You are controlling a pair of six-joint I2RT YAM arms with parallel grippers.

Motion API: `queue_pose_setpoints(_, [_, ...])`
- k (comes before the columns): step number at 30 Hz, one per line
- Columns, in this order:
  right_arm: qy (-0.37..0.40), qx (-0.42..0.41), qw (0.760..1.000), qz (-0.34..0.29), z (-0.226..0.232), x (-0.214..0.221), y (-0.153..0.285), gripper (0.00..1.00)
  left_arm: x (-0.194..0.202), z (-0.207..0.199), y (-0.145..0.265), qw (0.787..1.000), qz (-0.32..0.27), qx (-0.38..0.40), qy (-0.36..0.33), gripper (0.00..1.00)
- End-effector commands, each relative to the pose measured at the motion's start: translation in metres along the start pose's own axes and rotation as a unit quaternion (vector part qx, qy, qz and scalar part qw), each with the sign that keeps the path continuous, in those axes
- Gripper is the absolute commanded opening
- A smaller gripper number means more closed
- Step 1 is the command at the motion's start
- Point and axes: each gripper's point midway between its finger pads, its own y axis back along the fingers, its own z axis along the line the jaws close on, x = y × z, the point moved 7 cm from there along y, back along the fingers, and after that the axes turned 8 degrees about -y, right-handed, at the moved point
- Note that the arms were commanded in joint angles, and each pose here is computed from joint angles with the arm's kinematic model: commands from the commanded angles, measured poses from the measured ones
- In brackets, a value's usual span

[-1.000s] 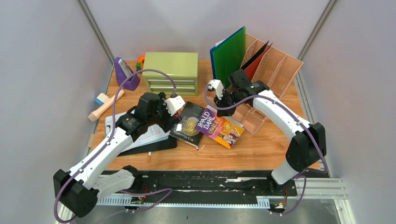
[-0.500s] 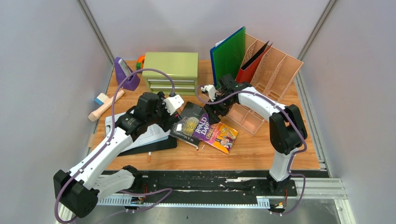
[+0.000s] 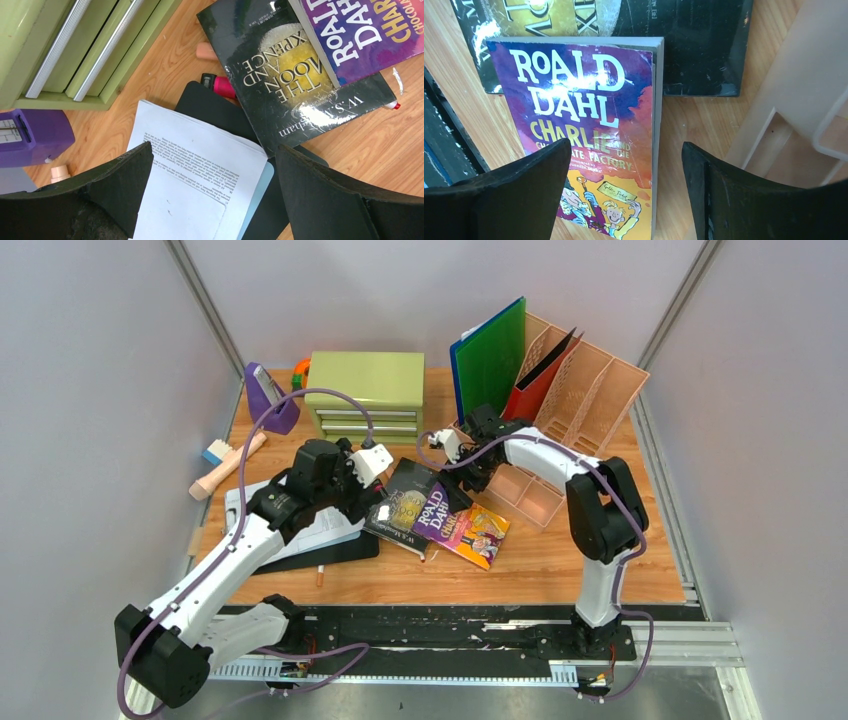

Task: Organize the desk
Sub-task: Pick up the book from the center of the board.

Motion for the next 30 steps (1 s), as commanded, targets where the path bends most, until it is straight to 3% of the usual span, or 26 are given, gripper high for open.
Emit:
queue_pose_setpoints(1, [0.031,-0.017,0.999,0.007,-0.001,0.005,-0.011,0.83,-0.004,0.005,0.005,1.0,-0.02,-0.018,0.007,1.0])
queue_pose_setpoints(7, [0.027,-0.046,0.998,0.024,0.001,0.019,-0.022,0.82,-0.005,0.005,0.005,0.999,-0.022,-0.021,0.008,1.0])
queue_pose_setpoints(10, [0.024,-0.05,0.998,0.028,0.0,0.02,-0.025,0.76,-0.005,0.006,0.006,0.999,-0.022,-0.023,0.008,1.0])
queue_pose_setpoints(18, [0.022,-0.054,0.998,0.015,0.002,0.011,-0.012,0.3,0.0,0.006,0.005,0.999,-0.017,-0.023,0.015,1.0])
queue_pose_setpoints(21, [0.022,-0.054,0.998,0.006,0.004,0.006,-0.002,0.03,0.001,0.007,0.005,0.999,-0.017,-0.022,0.017,1.0])
queue_pose_setpoints(22, [0.023,-0.052,0.998,0.003,0.005,0.005,0.002,0.0,0.001,0.007,0.005,0.999,-0.017,-0.022,0.017,1.0])
queue_pose_setpoints(30, [0.032,-0.057,0.997,-0.048,0.026,-0.016,0.047,0.0,-0.004,0.009,0.003,0.999,-0.026,-0.014,0.036,1.0])
